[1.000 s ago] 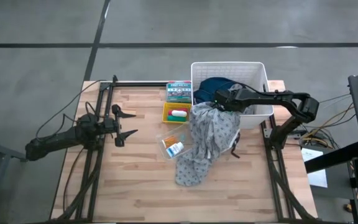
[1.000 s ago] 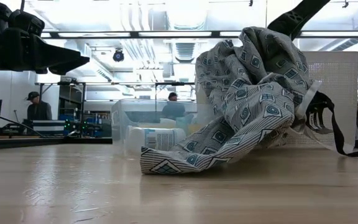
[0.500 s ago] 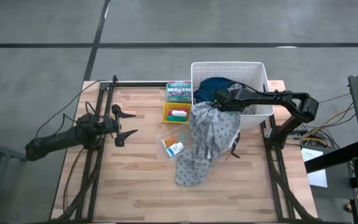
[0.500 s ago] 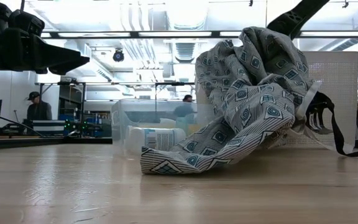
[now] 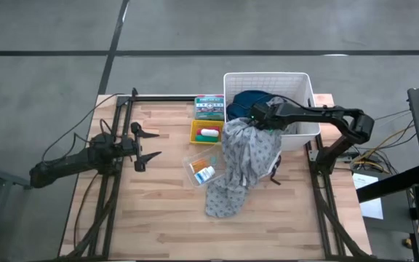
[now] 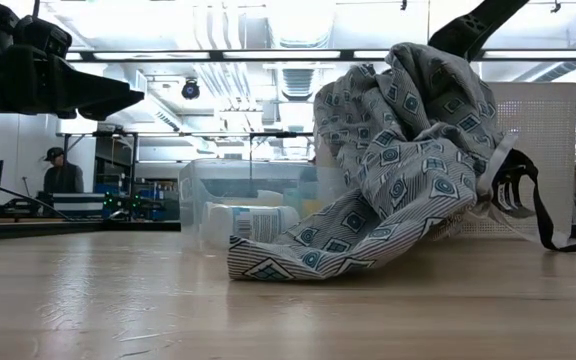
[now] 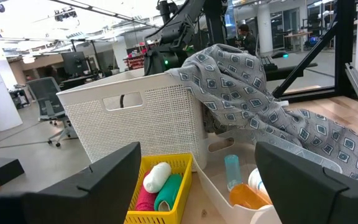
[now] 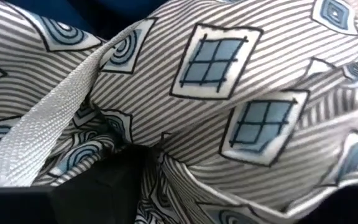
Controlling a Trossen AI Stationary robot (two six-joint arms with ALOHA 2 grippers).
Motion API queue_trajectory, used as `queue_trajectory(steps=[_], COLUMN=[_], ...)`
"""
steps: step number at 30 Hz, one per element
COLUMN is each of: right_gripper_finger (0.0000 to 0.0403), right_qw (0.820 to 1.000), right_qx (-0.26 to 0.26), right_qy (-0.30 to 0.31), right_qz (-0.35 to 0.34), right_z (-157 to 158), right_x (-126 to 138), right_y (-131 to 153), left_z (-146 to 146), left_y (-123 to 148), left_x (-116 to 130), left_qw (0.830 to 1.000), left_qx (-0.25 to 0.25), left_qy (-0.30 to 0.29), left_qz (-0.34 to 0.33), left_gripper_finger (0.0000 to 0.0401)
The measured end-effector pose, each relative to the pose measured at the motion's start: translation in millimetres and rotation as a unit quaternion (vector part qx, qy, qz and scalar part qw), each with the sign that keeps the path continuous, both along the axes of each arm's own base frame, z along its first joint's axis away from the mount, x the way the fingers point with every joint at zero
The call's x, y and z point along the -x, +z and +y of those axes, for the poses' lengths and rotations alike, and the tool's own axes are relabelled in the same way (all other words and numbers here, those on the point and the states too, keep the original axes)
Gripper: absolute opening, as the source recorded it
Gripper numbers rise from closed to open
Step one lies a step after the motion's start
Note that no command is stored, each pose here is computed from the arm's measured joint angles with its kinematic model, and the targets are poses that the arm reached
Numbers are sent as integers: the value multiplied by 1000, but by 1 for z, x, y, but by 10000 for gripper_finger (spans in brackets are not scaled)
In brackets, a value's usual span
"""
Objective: Pick & Place Medicine items
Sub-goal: Put the gray patient gown into the white bin
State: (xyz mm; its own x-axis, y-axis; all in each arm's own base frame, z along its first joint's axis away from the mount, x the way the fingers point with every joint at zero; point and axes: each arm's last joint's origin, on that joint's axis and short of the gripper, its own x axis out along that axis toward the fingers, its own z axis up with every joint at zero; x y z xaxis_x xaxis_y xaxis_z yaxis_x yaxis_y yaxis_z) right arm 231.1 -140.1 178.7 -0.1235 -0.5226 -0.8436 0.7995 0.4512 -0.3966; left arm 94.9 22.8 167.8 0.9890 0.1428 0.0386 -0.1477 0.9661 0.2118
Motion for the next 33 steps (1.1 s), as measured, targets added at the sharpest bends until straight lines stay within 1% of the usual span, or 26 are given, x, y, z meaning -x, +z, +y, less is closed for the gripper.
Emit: queue_trajectory(steps=[5,11,20,24,27,29,33], right_gripper_finger=[233,232,233,233,233,233,233], right_qw=[999,994,975,962,948,937,908], right_qx=[17,50,104,128,134,130,113], right_qy=[0,0,0,0,9,21,58], right_qz=[-30,-93,-196,-243,-287,-324,-400], right_z=[3,10,26,32,35,36,39], right_x=[6,19,48,59,63,64,62], right_y=[18,52,100,116,126,133,145], left_z=[0,0,0,0,0,0,0], left_y=[0,0,0,0,0,0,0], left_x=[0,0,0,0,0,0,0], left_qw=[1000,1000,1000,1000,1000,1000,1000], left_qx=[0,0,0,0,0,0,0], left_qy=[0,0,0,0,0,0,0], left_qz=[0,0,0,0,0,0,0], left_gripper_finger=[320,320,320,320,320,320,320])
